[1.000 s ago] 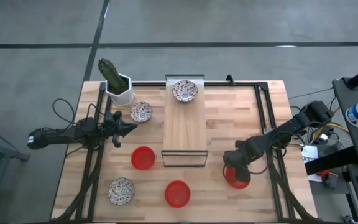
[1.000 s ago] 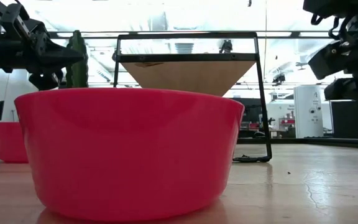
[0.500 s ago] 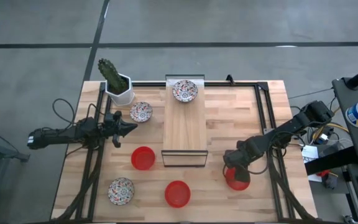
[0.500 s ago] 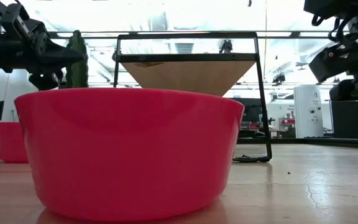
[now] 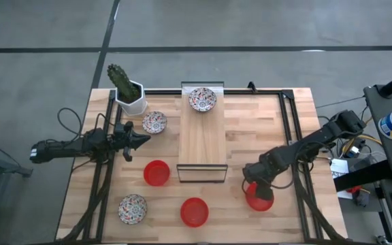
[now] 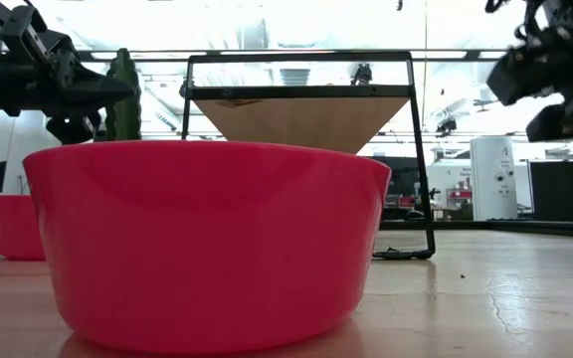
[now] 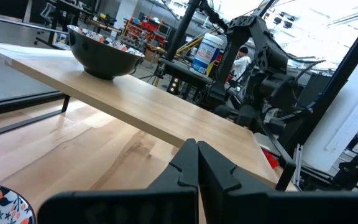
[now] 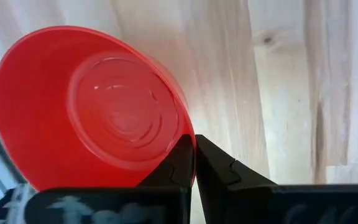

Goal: Pick & Place Mini bowls
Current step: Put the middle red bowl on the shelf

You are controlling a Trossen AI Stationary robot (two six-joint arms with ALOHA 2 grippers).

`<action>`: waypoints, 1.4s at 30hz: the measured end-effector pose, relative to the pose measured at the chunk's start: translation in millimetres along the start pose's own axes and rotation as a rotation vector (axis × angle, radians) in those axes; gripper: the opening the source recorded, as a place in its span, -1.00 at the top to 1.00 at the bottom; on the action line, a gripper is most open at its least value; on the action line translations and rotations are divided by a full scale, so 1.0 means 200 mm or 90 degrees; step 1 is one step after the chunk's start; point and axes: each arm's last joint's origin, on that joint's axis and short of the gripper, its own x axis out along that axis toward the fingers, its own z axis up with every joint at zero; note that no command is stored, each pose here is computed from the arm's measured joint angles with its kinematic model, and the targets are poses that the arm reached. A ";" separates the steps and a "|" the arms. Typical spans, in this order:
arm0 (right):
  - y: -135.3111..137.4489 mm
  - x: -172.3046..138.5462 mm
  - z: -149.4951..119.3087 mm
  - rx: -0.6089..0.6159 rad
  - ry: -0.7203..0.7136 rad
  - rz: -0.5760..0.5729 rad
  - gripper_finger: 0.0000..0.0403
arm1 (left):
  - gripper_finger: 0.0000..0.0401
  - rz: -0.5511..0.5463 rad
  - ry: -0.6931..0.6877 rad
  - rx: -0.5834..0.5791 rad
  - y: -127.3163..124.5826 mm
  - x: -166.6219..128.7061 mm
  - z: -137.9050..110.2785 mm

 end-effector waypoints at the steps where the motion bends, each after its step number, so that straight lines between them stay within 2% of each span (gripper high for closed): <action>1: 0.01 -0.03 0.01 0.001 0.000 0.003 0.96 | 1.00 0.000 0.000 0.000 0.00 0.00 0.00; 10: 0.05 -0.34 0.10 0.016 0.019 0.111 0.96 | 1.00 0.000 0.000 0.000 0.00 0.00 0.00; 20: -0.05 -0.73 0.28 0.158 -0.132 0.195 0.96 | 1.00 0.000 0.000 0.000 0.00 0.00 0.00; 24: -0.12 -0.90 0.33 0.203 -0.210 0.218 0.96 | 1.00 0.000 0.000 0.000 0.00 0.00 0.00; 27: -0.19 -0.99 0.35 0.268 -0.262 0.226 0.96 | 1.00 0.000 0.000 0.000 0.00 0.00 0.00; 30: -0.28 -1.04 0.38 0.345 -0.300 0.226 0.96 | 1.00 0.000 0.000 0.000 0.00 0.00 0.00; 34: -0.36 -1.05 0.41 0.405 -0.338 0.180 0.96 | 1.00 0.000 0.000 0.000 0.00 0.00 0.00; 42: -0.41 -1.00 0.61 0.413 -0.336 0.146 0.96 | 1.00 0.000 0.000 0.000 0.00 0.00 0.00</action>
